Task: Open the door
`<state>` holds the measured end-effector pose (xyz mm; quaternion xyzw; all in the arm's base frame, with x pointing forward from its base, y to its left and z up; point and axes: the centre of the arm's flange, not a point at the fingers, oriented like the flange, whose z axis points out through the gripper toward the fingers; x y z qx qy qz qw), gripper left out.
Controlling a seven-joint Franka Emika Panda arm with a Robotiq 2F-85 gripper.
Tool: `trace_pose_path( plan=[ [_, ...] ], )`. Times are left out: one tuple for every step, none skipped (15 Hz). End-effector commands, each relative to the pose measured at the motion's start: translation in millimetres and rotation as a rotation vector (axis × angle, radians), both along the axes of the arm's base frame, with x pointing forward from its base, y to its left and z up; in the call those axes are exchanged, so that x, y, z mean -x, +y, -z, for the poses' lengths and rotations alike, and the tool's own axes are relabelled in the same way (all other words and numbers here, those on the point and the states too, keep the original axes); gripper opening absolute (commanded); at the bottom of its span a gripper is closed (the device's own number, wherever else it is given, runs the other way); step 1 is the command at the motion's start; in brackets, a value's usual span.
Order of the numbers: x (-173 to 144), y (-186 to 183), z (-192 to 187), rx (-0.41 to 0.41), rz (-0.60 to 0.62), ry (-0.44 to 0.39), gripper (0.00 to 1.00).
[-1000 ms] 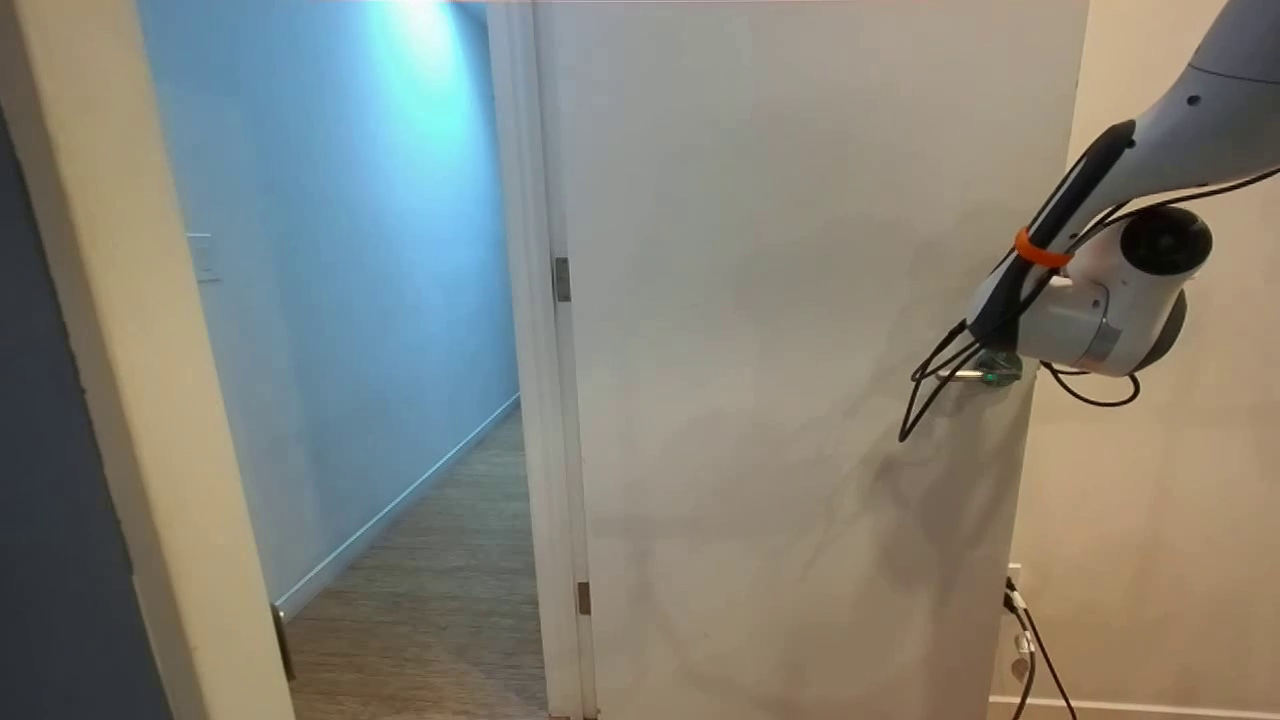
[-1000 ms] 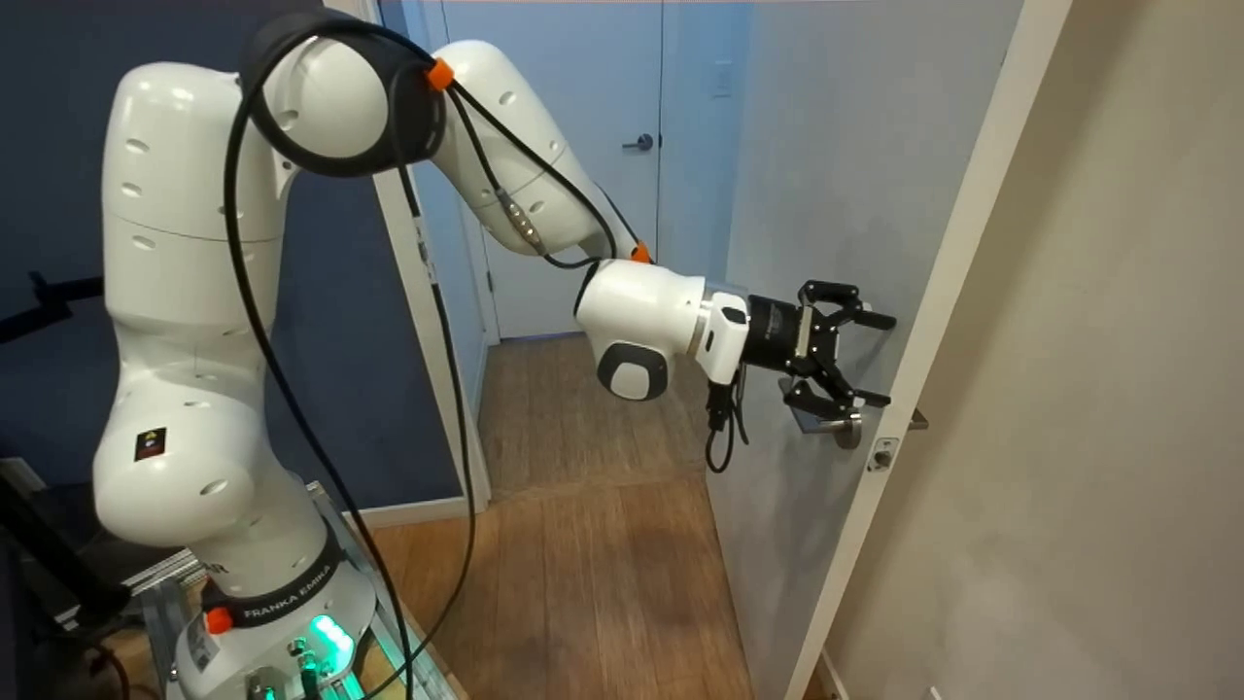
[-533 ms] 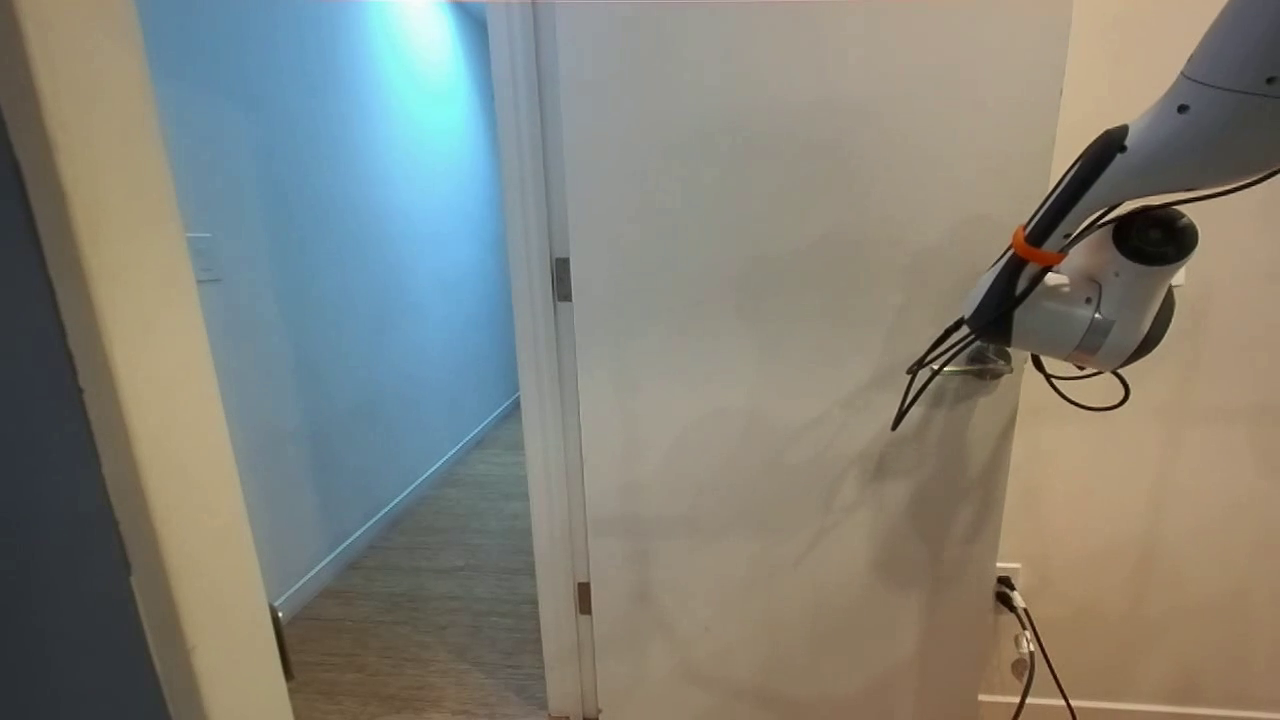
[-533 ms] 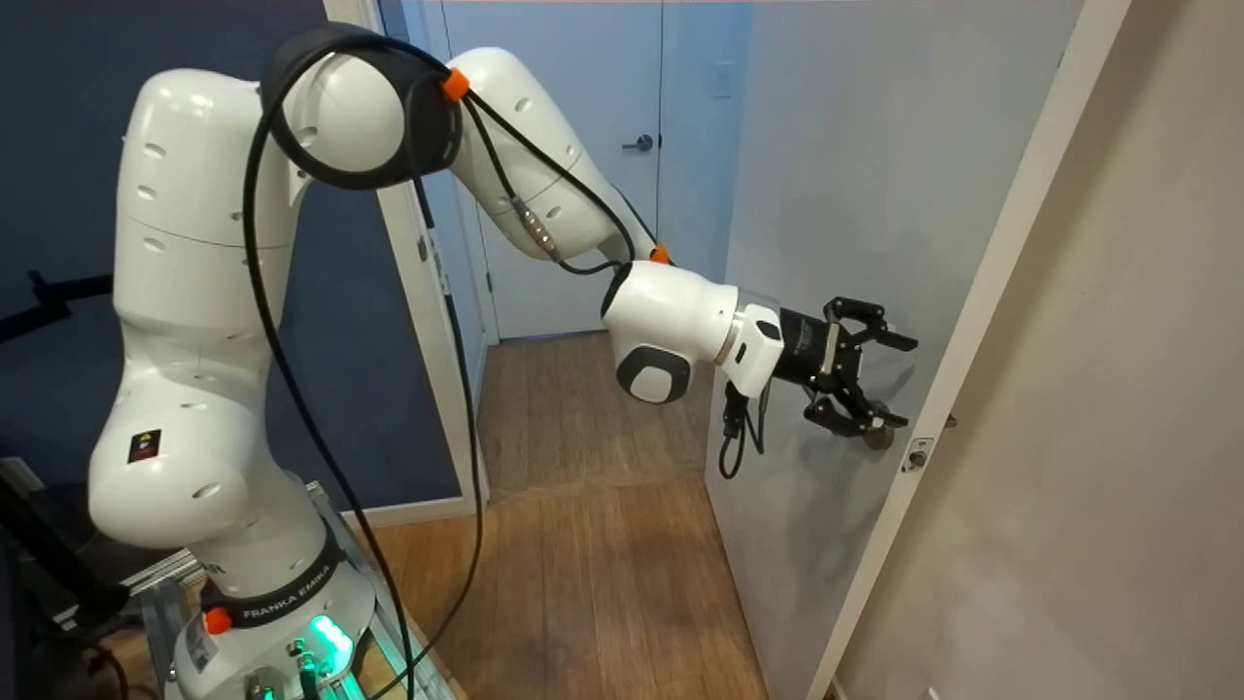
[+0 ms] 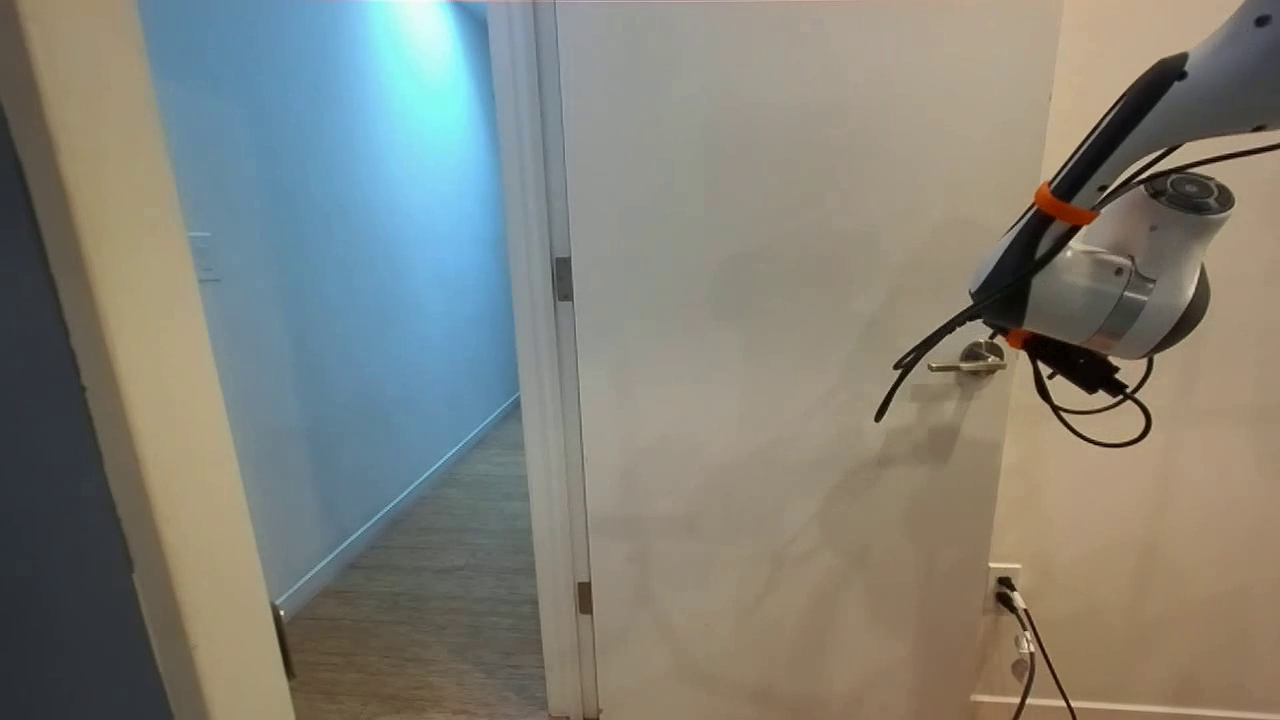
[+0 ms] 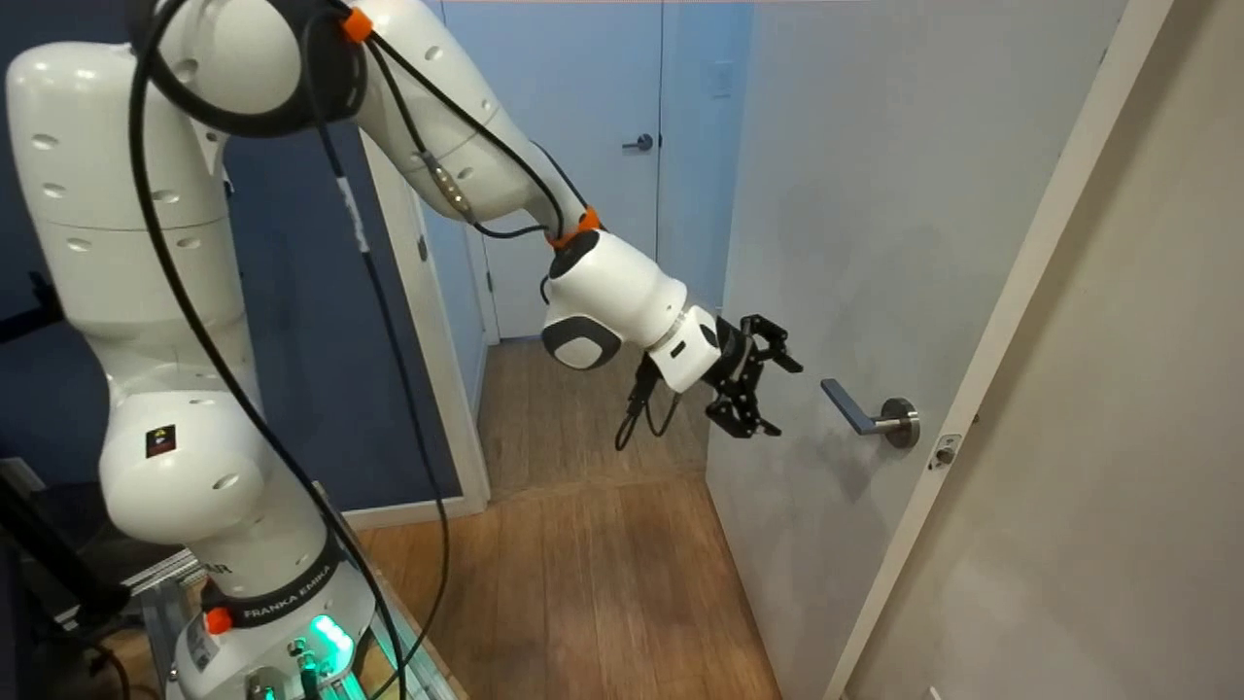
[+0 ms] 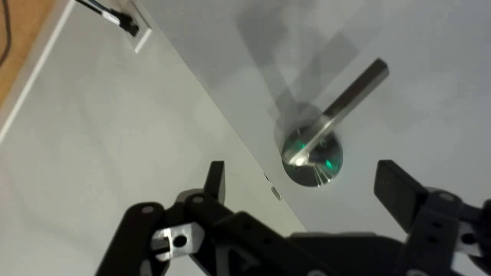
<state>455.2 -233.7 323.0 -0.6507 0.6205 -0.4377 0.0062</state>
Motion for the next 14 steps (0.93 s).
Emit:
trace_pose_path(
  plan=[
    [43, 45, -39, -0.170, -0.064, 0.086, 1.00],
    [50, 53, -41, -0.222, -0.082, 0.108, 1.00],
    [56, 60, -43, -0.275, -0.100, 0.128, 1.00],
    [62, 65, -43, -0.326, -0.117, 0.152, 1.00],
    [67, 70, -40, -0.376, -0.133, 0.177, 1.00],
    [54, 49, 8, -0.299, -0.125, 0.128, 1.00],
    [59, 51, 11, -0.311, -0.132, 0.138, 1.00],
    [59, 51, 10, -0.308, -0.133, 0.138, 1.00],
    [58, 51, 10, -0.307, -0.134, 0.137, 1.00],
    [57, 51, 10, -0.307, -0.134, 0.137, 1.00],
    [57, 51, 10, -0.306, -0.135, 0.137, 1.00],
    [57, 51, 10, -0.306, -0.134, 0.137, 1.00],
    [57, 51, 10, -0.306, -0.134, 0.137, 1.00],
    [57, 51, 10, -0.306, -0.135, 0.137, 1.00]
  ],
)
